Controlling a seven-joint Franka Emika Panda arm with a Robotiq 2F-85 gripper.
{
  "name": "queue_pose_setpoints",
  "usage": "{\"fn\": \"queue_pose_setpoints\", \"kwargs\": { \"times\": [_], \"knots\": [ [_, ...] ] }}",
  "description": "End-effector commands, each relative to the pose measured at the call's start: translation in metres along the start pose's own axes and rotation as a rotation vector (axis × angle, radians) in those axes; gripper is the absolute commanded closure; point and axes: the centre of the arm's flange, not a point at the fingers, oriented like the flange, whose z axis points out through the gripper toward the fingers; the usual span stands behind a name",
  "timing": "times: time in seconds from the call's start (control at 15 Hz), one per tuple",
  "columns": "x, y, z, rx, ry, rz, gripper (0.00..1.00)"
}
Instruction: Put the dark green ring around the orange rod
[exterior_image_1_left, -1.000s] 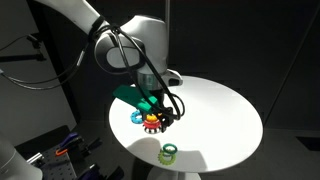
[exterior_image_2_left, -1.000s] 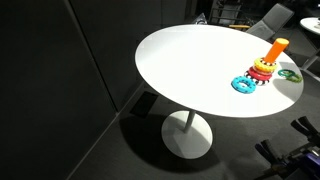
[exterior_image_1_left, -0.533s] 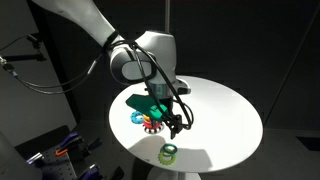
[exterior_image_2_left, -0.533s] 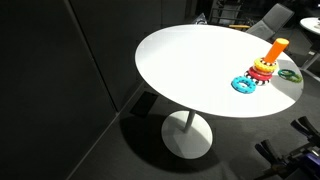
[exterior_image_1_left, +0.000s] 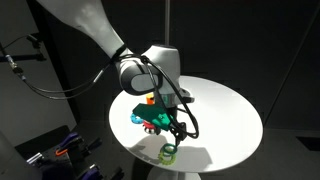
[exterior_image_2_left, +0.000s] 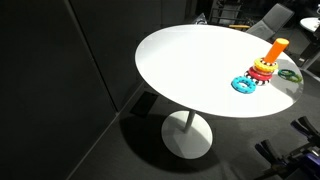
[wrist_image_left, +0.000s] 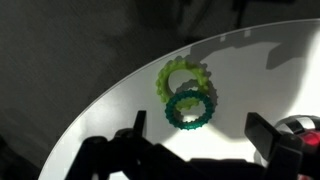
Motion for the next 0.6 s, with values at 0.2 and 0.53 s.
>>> {"fn": "queue_pose_setpoints", "kwargs": {
  "times": [0.2,0.53],
  "knots": [
    [0.02,0.006,0.023,-0.031,0.004,0.009,0.0],
    [0.032,0.003,0.039,-0.026,-0.003,-0.001,0.0]
  ]
}}
